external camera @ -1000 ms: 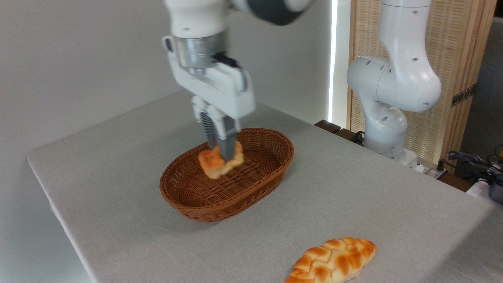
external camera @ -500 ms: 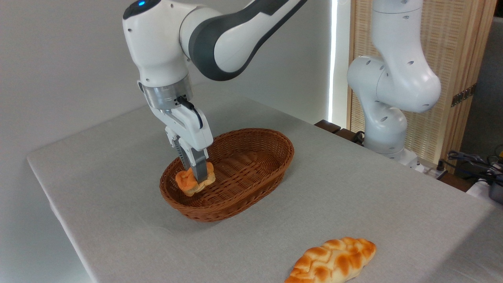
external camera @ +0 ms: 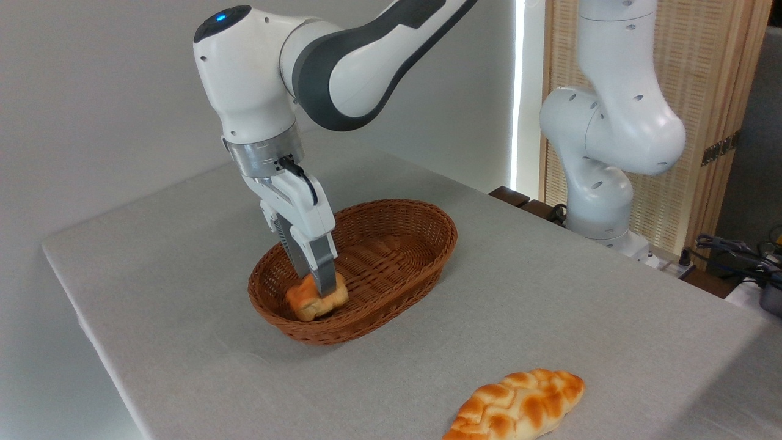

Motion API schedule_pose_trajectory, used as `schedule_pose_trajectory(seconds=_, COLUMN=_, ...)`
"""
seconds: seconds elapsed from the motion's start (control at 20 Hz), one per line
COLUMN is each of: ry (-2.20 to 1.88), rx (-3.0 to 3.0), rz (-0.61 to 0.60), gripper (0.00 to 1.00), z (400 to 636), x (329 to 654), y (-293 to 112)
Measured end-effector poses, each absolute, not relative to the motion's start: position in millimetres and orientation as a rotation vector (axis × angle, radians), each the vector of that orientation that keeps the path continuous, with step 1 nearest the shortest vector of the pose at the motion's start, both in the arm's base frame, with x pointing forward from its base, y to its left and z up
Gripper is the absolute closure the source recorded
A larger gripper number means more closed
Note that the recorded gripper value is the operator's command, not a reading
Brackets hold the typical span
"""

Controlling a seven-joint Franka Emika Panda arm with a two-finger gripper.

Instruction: Put bread into the basket

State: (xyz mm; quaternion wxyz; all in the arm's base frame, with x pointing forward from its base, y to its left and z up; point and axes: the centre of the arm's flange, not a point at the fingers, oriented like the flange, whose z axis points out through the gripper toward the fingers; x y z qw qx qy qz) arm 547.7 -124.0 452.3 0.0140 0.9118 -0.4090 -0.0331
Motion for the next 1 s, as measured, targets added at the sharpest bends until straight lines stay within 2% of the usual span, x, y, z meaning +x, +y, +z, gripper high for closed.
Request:
schedule_pose_trajectory(seconds=0.2, ry=-1.277, rx=2.842, rz=-0.086, gripper=0.0, z=456, x=548, y=-125)
schedule_pose_trajectory(seconds=0.35, ry=-1.28, rx=2.852, rz=-0.028, gripper=0.0, z=475, x=551, y=-125)
schedule_pose_trajectory(seconds=0.5, ry=-1.277, rx=2.867, rz=0.034, gripper=0.0, z=509, x=549, y=-122)
schedule_pose_trajectory(seconds=0.6, ry=-1.269, rx=2.868, rz=-0.01, gripper=0.0, z=539, x=542, y=-115)
schedule_pose_trajectory(seconds=0.7, ry=-1.273, rx=2.858, rz=-0.035, gripper=0.0, z=571, x=538, y=-98)
schedule_pose_trajectory(seconds=0.8, ry=-1.222, rx=2.852, rz=0.019, gripper=0.0, z=601, x=539, y=-78)
schedule_pose_trajectory(seconds=0.9, ry=-1.185, rx=2.86, rz=0.077, gripper=0.0, z=621, x=542, y=-58)
schedule_pose_trajectory(seconds=1.0, ry=-1.151, rx=2.877, rz=0.101, gripper=0.0, z=630, x=544, y=-42)
